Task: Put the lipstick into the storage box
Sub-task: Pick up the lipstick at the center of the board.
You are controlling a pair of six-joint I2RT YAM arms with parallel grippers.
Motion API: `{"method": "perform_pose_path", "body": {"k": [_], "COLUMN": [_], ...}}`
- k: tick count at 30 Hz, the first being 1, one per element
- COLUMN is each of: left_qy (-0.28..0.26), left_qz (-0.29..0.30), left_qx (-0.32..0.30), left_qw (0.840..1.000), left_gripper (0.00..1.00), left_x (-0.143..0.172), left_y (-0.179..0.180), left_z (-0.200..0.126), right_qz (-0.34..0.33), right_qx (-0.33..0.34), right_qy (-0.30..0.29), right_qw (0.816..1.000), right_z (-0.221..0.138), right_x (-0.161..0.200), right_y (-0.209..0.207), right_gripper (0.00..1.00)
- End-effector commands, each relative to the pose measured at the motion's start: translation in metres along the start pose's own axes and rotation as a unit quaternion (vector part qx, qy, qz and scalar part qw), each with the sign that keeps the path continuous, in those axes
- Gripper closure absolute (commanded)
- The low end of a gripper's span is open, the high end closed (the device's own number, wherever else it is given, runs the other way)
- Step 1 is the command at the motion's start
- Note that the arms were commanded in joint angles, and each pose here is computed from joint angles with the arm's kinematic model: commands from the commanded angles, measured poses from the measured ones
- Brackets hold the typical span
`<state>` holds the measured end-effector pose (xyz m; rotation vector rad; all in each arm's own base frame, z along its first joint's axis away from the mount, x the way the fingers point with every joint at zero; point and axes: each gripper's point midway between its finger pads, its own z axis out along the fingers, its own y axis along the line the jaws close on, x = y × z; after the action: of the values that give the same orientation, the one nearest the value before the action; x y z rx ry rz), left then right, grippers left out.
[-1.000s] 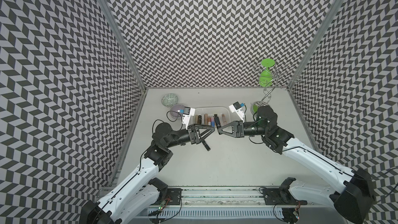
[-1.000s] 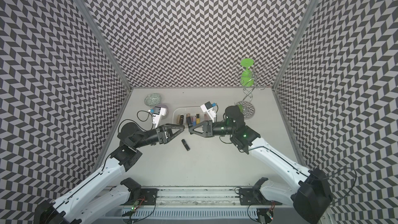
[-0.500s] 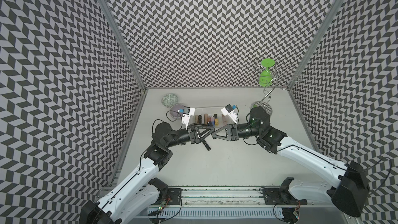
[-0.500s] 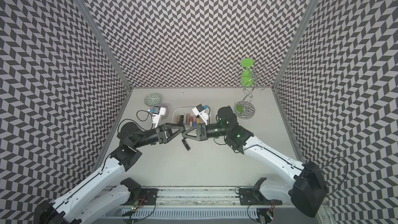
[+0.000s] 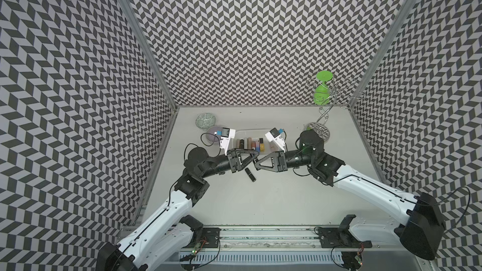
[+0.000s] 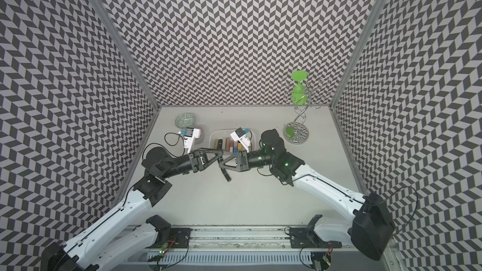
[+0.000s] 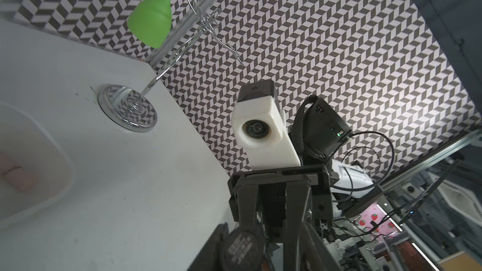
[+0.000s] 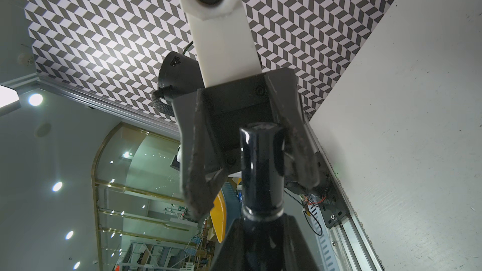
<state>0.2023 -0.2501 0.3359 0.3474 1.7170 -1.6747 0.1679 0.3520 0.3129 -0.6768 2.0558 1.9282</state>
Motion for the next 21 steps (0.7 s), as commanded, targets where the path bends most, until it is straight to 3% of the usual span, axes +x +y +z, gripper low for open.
{"method": "perform_pose_path", "body": {"k": [1, 10, 15, 21], "left_qy": [-0.008, -0.001, 0.007, 0.014], "left_qz": [0.017, 0.007, -0.007, -0.014], "left_qx": [0.009, 0.008, 0.008, 0.01], "left_qw": [1.0, 1.0, 1.0, 1.0], "left_gripper": [0.66, 0.77, 0.7, 0.69], "left_x": [-0.008, -0.006, -0.002, 0.003], "left_y": [-0.01, -0.007, -0.004, -0.004], "left_z": [0.001, 0.002, 0.004, 0.003], "right_qz": [-0.037, -0.042, -0.046, -0.051], "right_qx": [-0.019, -0.02, -0.017, -0.016], "right_qy": [-0.007, -0.009, -0.016, -0.022], "right_qw": [0.999, 0.999, 0.999, 0.998], "right_z": [0.001, 0.001, 0.0, 0.0], "right_x": [-0.008, -0.009, -0.012, -0.016], "right_y": [0.017, 0.018, 0.019, 0.022], "right_gripper": [0.79, 0.79, 0.79, 0.79]}}
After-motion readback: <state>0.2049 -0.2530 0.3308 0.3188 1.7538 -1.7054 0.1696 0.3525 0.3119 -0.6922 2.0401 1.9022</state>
